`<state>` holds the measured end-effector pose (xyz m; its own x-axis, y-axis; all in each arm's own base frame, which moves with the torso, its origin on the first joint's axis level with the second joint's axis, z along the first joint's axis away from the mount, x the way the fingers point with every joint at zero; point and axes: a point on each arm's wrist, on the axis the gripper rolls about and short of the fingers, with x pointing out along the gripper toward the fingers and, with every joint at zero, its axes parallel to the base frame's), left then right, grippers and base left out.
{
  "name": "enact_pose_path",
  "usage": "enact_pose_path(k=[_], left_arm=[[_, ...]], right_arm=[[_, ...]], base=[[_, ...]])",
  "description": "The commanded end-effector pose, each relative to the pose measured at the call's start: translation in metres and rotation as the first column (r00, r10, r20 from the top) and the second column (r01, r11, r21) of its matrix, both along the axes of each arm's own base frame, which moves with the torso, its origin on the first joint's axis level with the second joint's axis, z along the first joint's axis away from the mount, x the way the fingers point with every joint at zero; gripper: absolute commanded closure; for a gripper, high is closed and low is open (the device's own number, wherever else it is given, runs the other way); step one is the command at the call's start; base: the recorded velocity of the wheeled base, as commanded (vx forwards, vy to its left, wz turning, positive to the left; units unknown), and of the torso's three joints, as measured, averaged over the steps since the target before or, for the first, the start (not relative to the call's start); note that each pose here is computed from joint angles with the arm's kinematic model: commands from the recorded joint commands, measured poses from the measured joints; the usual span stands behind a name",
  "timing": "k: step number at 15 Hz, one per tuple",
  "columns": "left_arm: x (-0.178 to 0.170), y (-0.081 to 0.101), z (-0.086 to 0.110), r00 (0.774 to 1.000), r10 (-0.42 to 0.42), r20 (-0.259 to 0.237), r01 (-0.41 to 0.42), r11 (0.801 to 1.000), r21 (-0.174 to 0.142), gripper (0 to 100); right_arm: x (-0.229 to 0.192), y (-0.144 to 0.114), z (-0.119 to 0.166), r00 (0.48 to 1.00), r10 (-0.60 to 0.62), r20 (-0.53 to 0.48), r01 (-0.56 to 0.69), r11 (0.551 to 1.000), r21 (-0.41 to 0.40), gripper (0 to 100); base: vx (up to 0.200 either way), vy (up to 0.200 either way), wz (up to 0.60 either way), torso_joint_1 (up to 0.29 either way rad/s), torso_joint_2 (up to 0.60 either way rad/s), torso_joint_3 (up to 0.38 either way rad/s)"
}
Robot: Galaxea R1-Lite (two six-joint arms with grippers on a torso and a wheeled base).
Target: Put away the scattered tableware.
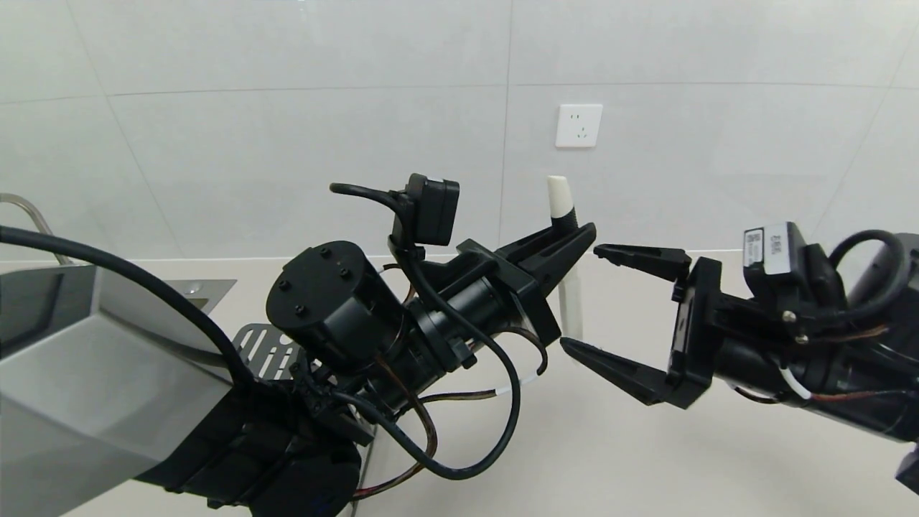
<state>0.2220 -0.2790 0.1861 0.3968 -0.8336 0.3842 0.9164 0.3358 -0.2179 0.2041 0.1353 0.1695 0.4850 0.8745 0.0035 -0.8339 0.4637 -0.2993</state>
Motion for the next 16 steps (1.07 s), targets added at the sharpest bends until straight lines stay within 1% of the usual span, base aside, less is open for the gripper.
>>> enact_pose_path(k=[1, 2, 3, 4, 5, 6, 7, 8, 10, 11, 12, 13, 16], left_arm=[[0.003, 0.005, 0.004, 0.999, 0.03, 0.03, -0.03, 1.0, 0.005, 100], [0.011, 0.014, 0.009, 0.991, 0.093, 0.092, -0.096, 0.995, 0.019, 100], [0.01, 0.022, 0.017, 0.987, 0.114, 0.117, -0.116, 0.993, 0.007, 100], [0.009, 0.025, 0.021, 0.985, 0.119, 0.122, -0.12, 0.993, 0.001, 100], [0.006, 0.035, 0.029, 0.984, 0.131, 0.118, -0.133, 0.991, 0.009, 100], [0.003, 0.045, 0.034, 0.983, 0.147, 0.11, -0.15, 0.989, 0.019, 100], [0.002, 0.049, 0.035, 0.983, 0.152, 0.105, -0.156, 0.987, 0.025, 100], [0.0, 0.054, 0.036, 0.982, 0.158, 0.104, -0.162, 0.986, 0.029, 100], [-0.005, 0.059, 0.034, 0.983, 0.158, 0.097, -0.162, 0.986, 0.039, 100], [-0.006, 0.06, 0.033, 0.983, 0.157, 0.093, -0.162, 0.986, 0.044, 100], [-0.009, 0.063, 0.029, 0.983, 0.165, 0.08, -0.169, 0.984, 0.056, 100], [-0.014, 0.068, 0.029, 0.982, 0.175, 0.075, -0.179, 0.982, 0.056, 100], [-0.02, 0.075, 0.039, 0.979, 0.18, 0.094, -0.183, 0.983, 0.028, 100]], right_arm=[[-0.026, -0.021, 0.005, 1.0, -0.023, 0.02, 0.023, 1.0, 0.012, 0], [-0.045, -0.045, 0.006, 0.996, -0.083, 0.042, 0.082, 0.996, 0.023, 0], [-0.058, -0.061, 0.008, 0.988, -0.138, 0.065, 0.136, 0.99, 0.037, 0], [-0.064, -0.069, 0.009, 0.982, -0.168, 0.082, 0.164, 0.985, 0.046, 0], [-0.085, -0.089, 0.008, 0.96, -0.25, 0.126, 0.243, 0.968, 0.068, 0], [-0.105, -0.1, 0.007, 0.94, -0.298, 0.165, 0.286, 0.954, 0.092, 0], [-0.114, -0.104, 0.005, 0.931, -0.32, 0.174, 0.307, 0.947, 0.099, 0], [-0.131, -0.112, -0.001, 0.909, -0.37, 0.191, 0.355, 0.928, 0.111, 100], [-0.15, -0.118, -0.001, 0.874, -0.424, 0.238, 0.401, 0.905, 0.139, 100], [-0.154, -0.119, 0.0, 0.867, -0.431, 0.249, 0.406, 0.902, 0.146, 100], [-0.163, -0.121, -0.001, 0.856, -0.442, 0.27, 0.414, 0.897, 0.156, 100], [-0.177, -0.122, -0.004, 0.835, -0.465, 0.296, 0.433, 0.885, 0.17, 100], [-0.198, -0.124, -0.019, 0.817, -0.499, 0.29, 0.471, 0.867, 0.165, 100]], base=[[0.0, 0.0, 0.0, 0.0, 0.0, 0.0], [0.0, 0.0, 0.0, 0.0, 0.0, 0.0], [0.0, 0.0, 0.0, 0.0, 0.0, 0.0], [0.0, 0.0, 0.0, 0.0, 0.0, 0.0], [0.0, 0.0, 0.0, 0.0, 0.0, 0.0], [0.0, 0.0, 0.0, 0.0, 0.0, 0.0], [0.0, 0.0, 0.0, 0.0, 0.0, 0.0], [0.0, 0.0, 0.0, 0.0, 0.0, 0.0], [0.0, 0.0, 0.0, 0.0, 0.0, 0.0], [0.0, 0.0, 0.0, 0.0, 0.0, 0.0], [0.0, 0.0, 0.0, 0.0, 0.0, 0.0], [0.0, 0.0, 0.0, 0.0, 0.0, 0.0], [0.0, 0.0, 0.0, 0.0, 0.0, 0.0]])
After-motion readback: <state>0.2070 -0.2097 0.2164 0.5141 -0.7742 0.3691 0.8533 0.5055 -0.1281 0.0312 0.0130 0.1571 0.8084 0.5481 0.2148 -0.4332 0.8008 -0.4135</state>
